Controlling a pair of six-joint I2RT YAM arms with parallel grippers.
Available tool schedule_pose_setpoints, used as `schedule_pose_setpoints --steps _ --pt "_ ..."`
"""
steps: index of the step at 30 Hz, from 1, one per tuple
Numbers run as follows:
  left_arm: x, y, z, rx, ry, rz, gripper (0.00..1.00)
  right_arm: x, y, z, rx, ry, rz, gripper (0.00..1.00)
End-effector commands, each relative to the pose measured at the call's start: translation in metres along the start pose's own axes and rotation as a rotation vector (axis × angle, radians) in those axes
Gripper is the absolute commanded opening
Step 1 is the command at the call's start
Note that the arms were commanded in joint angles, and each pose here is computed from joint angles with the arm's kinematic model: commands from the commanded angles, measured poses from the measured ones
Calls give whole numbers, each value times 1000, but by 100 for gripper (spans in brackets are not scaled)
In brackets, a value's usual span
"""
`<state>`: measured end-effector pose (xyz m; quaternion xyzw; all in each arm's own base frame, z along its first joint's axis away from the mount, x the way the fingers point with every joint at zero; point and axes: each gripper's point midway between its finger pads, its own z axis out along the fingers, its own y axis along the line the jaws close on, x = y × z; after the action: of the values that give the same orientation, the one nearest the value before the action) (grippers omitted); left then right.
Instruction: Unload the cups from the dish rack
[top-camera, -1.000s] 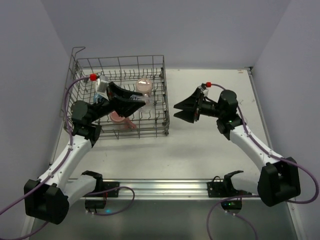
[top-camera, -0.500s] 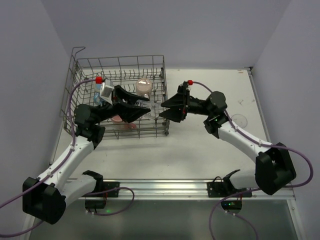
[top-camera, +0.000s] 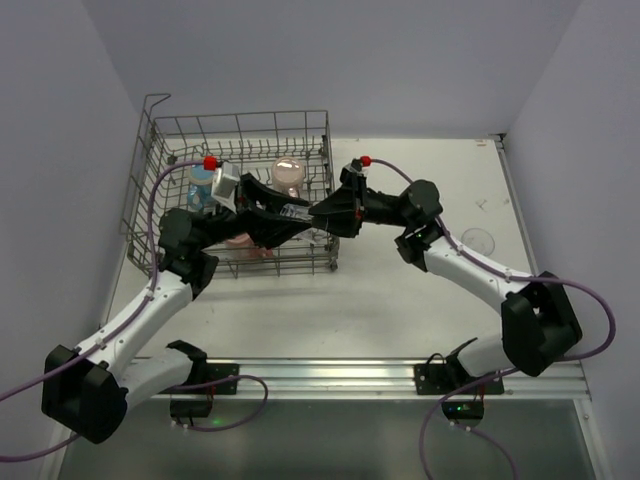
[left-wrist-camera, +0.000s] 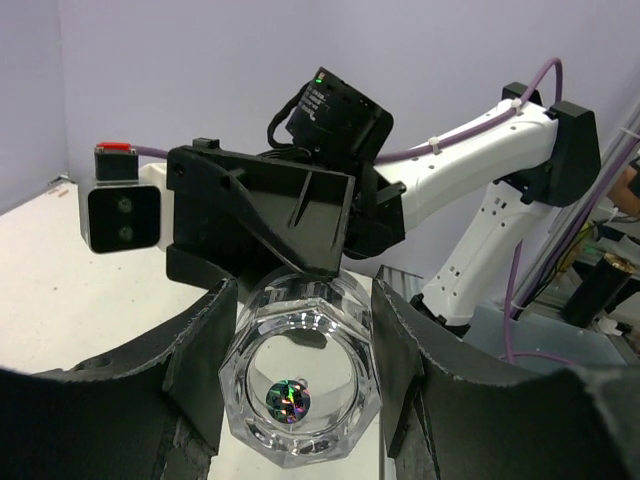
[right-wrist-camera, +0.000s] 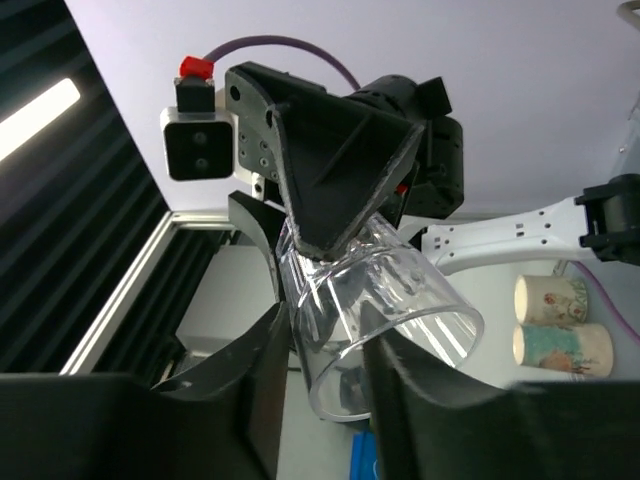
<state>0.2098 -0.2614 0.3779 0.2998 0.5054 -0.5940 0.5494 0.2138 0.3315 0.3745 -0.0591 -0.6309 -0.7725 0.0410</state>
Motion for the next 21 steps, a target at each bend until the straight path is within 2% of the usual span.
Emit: schedule_pose_setpoints --steps 1,3,7,9,11,12,13,15,16,18,21 --pt "1 -4 5 25 -6 22 0 5 28 5 -84 14 -46 33" --pt "1 -3 6 27 -9 20 0 7 29 5 -95 20 -45 23" --pt "4 -2 8 34 -3 8 0 8 31 4 -120 39 -40 15" --pt "7 -1 8 32 2 0 0 10 33 4 -133 53 -46 6" --pt "9 1 9 28 5 -3 0 12 35 3 -145 64 -49 0" --pt "10 1 9 30 8 -5 5 12 34 2 -146 64 -49 0" --pt "11 2 9 29 13 -8 26 13 34 2 -146 66 -52 0" --pt "13 2 8 33 21 -10 54 14 33 2 -145 68 -66 0" --pt "16 4 8 25 31 -9 82 14 33 1 -143 67 -69 0" --pt "13 5 7 3 28 9 99 12 27 1 -127 66 -78 0" --pt "8 8 5 -41 38 39 100 6 13 0 -89 50 -93 0"
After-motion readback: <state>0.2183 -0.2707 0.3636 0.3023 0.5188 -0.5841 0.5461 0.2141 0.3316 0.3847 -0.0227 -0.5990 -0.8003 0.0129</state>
